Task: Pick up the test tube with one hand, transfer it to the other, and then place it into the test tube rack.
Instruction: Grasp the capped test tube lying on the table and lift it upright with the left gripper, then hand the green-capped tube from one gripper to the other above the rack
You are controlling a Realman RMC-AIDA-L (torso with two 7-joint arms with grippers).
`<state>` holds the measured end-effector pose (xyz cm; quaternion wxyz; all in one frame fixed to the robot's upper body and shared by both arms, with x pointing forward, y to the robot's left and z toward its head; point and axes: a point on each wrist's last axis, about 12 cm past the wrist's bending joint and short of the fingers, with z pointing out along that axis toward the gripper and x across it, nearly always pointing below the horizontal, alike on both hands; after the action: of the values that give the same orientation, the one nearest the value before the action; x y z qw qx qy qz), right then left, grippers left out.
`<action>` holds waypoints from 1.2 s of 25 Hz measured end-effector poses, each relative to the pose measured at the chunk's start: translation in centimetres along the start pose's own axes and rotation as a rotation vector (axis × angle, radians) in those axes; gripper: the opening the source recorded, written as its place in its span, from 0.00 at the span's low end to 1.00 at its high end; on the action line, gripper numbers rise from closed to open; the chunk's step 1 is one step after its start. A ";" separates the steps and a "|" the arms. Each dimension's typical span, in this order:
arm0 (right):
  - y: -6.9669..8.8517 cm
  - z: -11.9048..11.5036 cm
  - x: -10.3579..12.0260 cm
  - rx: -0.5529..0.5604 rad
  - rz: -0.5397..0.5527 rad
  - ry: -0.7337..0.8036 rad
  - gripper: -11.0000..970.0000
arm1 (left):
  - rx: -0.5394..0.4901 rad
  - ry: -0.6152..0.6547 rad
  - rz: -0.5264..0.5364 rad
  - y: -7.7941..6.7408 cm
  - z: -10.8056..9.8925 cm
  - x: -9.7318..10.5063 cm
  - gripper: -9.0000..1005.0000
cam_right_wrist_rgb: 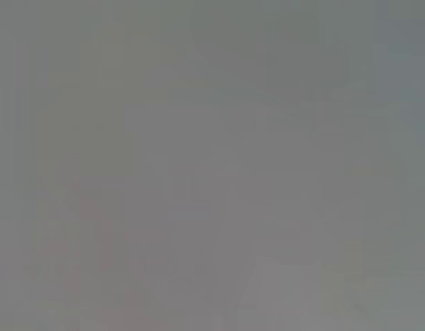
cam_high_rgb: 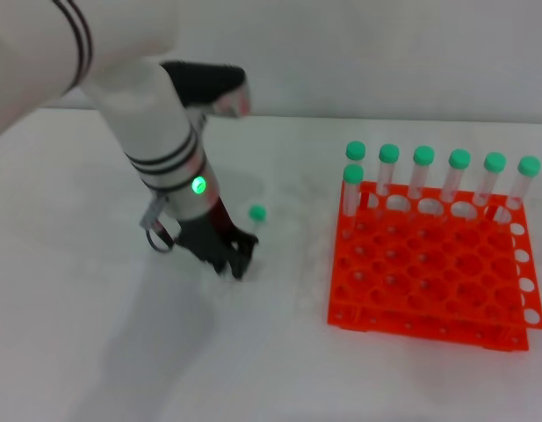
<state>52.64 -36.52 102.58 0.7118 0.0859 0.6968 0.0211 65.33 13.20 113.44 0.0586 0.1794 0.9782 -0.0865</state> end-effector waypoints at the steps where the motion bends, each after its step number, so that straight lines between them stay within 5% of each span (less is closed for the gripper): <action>1: -0.1 0.0 0.0 0.003 -0.003 -0.001 0.90 | -0.003 -0.018 -0.010 0.4 -0.2 -0.2 0.20; 10: -0.5 0.1 -0.2 0.026 0.006 -0.002 0.90 | 0.091 -0.375 -0.134 5.7 -2.2 -2.0 0.20; 20: -1.0 0.1 -0.1 0.083 0.042 -0.008 0.90 | 0.121 -0.893 -0.255 9.8 -0.9 -1.4 0.20; 25: -1.0 0.1 -0.2 0.083 0.049 -0.010 0.90 | 0.209 -1.132 -0.276 10.3 0.0 0.4 0.20; 27: -1.1 0.1 -0.2 0.084 0.064 -0.011 0.90 | 0.275 -1.332 -0.179 9.1 0.4 2.1 0.20; 30: -1.3 0.0 -0.3 0.084 0.092 -0.018 0.90 | 0.296 -1.450 -0.093 7.8 0.7 3.4 0.20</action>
<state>52.54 -37.82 102.70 0.7121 0.1476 0.6860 0.0238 65.09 21.43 111.13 0.6615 0.0418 0.6786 -0.3166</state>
